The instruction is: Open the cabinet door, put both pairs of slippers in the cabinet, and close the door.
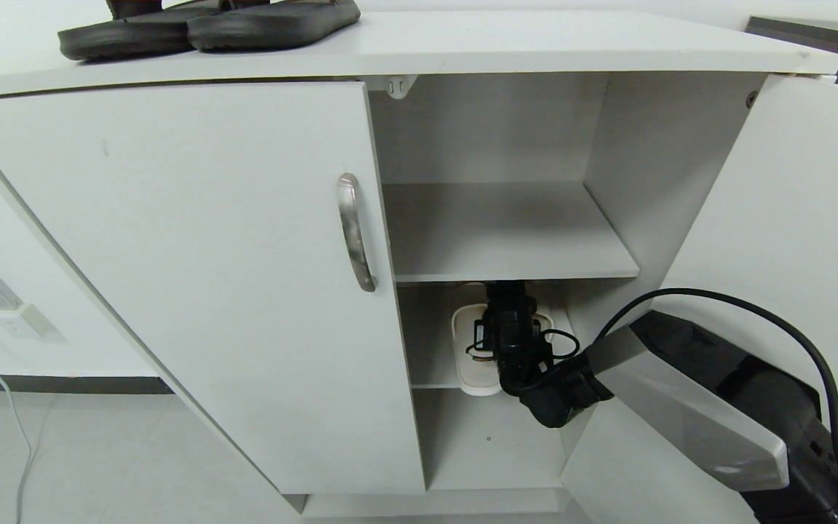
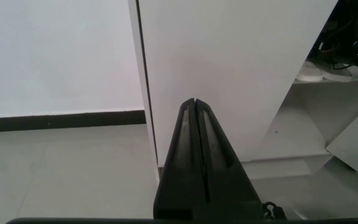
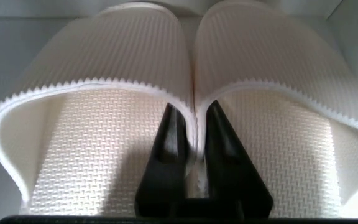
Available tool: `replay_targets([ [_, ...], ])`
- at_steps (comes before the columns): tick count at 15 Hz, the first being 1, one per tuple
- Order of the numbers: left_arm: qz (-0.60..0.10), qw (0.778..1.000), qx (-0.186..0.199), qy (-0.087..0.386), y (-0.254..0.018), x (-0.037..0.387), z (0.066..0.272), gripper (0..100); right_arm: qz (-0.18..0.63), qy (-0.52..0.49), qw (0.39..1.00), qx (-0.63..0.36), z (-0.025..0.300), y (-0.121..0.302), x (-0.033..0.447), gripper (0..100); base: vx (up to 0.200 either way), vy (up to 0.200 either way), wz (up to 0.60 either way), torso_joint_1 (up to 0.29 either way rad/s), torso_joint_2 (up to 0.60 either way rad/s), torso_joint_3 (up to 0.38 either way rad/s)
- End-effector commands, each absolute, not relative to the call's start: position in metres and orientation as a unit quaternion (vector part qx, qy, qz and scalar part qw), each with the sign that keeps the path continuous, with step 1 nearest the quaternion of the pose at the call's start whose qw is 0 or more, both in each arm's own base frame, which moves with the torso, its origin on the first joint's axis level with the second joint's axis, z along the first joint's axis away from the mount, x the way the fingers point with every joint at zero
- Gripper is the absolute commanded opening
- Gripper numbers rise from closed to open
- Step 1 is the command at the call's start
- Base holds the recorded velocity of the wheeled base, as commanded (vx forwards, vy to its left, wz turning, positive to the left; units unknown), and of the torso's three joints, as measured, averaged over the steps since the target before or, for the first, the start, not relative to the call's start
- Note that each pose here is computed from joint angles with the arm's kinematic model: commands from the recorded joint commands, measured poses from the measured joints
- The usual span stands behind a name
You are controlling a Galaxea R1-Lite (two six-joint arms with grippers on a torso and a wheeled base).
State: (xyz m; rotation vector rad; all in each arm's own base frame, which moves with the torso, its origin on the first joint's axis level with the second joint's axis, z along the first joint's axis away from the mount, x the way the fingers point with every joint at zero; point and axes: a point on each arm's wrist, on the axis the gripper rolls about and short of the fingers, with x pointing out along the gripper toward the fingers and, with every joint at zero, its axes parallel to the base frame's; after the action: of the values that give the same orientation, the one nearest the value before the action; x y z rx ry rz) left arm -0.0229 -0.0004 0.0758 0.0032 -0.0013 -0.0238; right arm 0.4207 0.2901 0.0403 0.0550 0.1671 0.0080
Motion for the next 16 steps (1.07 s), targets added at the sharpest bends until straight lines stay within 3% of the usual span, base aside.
replay_targets([
  [1, -0.012, 1.000, 0.002, 0.000, 0.000, -0.023, 0.076, 0, 0.004, 0.087, 0.996, 0.025, 0.036, 0.290, 0.420, 100, 0.000, 0.000, 0.00, 0.000, 0.00, 0.000],
  [7, -0.012, 1.000, 0.002, 0.000, 0.000, -0.023, 0.076, 0, 0.018, 0.087, 0.996, 0.023, 0.060, 0.281, 0.379, 100, 0.000, 0.000, 0.00, 0.000, 0.00, 0.000],
  [13, -0.012, 1.000, 0.002, 0.000, 0.000, -0.023, 0.076, 0, 0.074, 0.073, 0.994, 0.030, 0.095, 0.257, 0.277, 100, 0.000, 0.000, 0.00, 0.000, 0.00, 0.000],
  [16, -0.012, 1.000, 0.002, 0.000, 0.000, -0.023, 0.076, 0, 0.100, 0.084, 0.991, 0.019, 0.094, 0.248, 0.239, 100, 0.000, 0.000, 0.00, 0.000, 0.00, 0.000],
])
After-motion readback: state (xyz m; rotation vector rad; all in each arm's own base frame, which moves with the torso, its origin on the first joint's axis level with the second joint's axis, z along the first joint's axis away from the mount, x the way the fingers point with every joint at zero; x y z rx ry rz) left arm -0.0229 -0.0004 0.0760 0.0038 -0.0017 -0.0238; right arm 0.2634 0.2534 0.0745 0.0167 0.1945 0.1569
